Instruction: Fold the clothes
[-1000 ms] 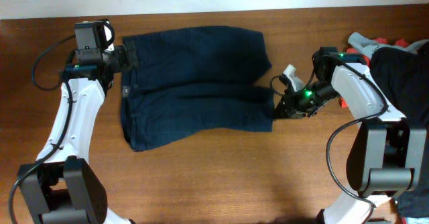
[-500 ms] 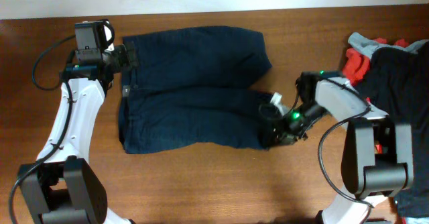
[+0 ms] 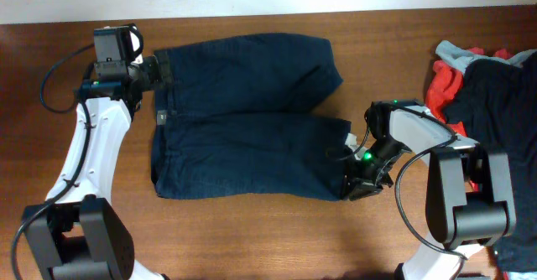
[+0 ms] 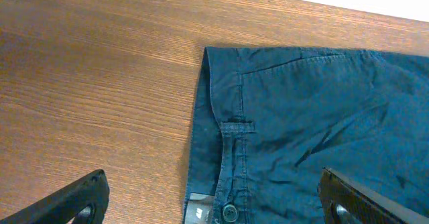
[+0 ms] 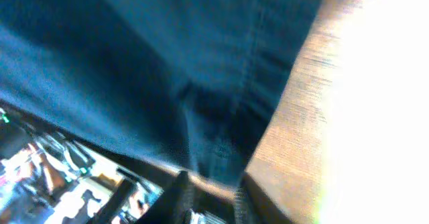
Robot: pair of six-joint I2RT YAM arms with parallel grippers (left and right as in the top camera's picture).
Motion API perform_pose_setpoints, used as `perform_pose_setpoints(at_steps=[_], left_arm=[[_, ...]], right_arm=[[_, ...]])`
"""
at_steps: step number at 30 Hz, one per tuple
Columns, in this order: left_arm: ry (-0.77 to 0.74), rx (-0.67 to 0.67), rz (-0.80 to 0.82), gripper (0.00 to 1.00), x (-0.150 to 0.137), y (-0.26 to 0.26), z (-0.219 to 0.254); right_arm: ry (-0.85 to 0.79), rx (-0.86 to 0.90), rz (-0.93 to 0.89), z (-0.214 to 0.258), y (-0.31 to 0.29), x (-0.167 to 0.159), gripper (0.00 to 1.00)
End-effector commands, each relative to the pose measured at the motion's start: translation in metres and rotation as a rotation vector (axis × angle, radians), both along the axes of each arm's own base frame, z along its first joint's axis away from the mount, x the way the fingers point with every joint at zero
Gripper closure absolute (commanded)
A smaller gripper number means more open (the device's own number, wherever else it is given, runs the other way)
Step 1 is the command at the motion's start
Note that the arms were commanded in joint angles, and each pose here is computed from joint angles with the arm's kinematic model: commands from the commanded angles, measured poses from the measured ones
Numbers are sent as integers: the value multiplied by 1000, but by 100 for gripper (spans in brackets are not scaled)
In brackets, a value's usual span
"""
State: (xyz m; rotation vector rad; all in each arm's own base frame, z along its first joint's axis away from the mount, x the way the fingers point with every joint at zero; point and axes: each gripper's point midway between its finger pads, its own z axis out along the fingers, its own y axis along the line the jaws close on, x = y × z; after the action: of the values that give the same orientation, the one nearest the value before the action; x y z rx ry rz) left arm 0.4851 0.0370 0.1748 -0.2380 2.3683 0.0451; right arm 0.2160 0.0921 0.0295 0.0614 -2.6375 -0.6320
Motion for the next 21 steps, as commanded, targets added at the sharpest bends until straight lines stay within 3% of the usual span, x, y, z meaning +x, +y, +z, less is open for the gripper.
perform_pose_setpoints(at_steps=[1, 3, 7, 13, 21], left_arm=[[-6, 2, 18, 1, 1, 4, 2], [-7, 2, 18, 1, 1, 4, 2], [-7, 2, 18, 1, 1, 4, 2], [-7, 2, 18, 1, 1, 4, 2], [-6, 2, 18, 1, 1, 4, 2]], right_arm=[[-39, -31, -4, 16, -2, 16, 61], [-59, -30, -4, 27, -1, 25, 51], [-144, -30, -3, 49, 0, 50, 43], [-427, -56, 9, 65, -3, 119, 24], [-892, -24, -143, 83, 6, 243, 21]])
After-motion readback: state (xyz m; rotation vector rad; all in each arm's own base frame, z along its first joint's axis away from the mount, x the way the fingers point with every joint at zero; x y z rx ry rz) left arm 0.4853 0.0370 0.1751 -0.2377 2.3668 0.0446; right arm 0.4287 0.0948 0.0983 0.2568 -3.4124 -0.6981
